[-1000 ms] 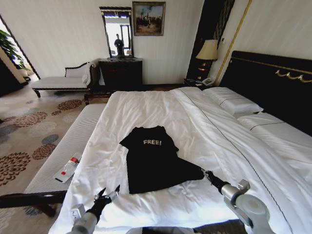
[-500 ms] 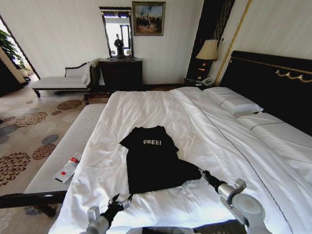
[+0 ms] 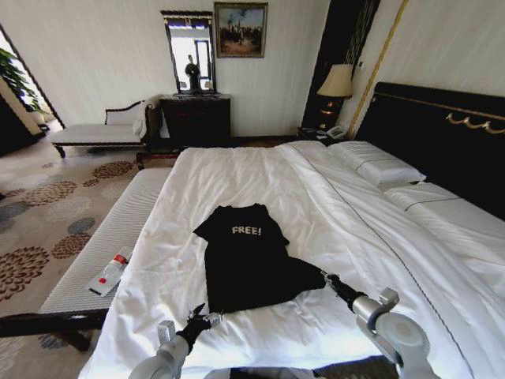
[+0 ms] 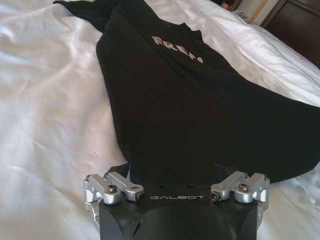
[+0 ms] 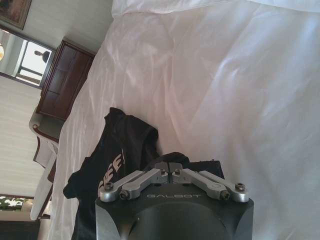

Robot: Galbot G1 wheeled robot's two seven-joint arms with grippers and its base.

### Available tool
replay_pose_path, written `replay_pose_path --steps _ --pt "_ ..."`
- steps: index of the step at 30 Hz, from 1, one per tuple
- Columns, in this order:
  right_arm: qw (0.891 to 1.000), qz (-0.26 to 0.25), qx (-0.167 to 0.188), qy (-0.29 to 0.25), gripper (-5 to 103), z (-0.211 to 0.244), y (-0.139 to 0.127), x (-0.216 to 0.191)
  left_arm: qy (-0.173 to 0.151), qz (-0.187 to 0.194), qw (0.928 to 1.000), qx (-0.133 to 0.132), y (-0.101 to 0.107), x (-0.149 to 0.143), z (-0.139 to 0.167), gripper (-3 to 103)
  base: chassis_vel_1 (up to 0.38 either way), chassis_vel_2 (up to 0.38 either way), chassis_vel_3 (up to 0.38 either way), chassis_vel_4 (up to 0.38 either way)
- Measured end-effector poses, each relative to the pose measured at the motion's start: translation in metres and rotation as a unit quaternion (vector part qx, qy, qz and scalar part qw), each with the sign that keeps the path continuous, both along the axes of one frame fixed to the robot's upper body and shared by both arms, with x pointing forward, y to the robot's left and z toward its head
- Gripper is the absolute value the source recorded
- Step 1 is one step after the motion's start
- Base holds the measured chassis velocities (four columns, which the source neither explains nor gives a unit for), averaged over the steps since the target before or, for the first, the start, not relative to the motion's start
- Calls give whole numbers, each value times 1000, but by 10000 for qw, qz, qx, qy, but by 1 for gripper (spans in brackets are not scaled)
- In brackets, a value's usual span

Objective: Fold the clothes on the bed.

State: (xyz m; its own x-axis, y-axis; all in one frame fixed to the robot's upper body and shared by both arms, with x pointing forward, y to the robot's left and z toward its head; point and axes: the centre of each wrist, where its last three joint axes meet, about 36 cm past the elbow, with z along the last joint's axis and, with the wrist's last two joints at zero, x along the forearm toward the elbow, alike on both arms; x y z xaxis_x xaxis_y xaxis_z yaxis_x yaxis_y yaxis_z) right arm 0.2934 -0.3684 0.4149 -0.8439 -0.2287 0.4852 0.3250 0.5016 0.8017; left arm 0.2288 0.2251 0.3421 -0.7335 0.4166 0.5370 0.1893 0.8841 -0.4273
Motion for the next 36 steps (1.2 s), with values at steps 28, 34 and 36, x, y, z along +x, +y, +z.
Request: replay_pose_path --steps 28,34,36 --pt "9999 -37 -22 -98 0 10 0 -1 232 -327 9992 -20 -20 -16 -10 95 0 0 0 0" --pt "9999 -60 -26 -98 0 12 -2 -4 151 -275 9995 72 -22 -6 -12 74 0 0 0 0" --pt "9999 -60 -24 -104 0 12 -1 -4 141 -272 9995 85 -22 -5 -12 69 0 0 0 0"
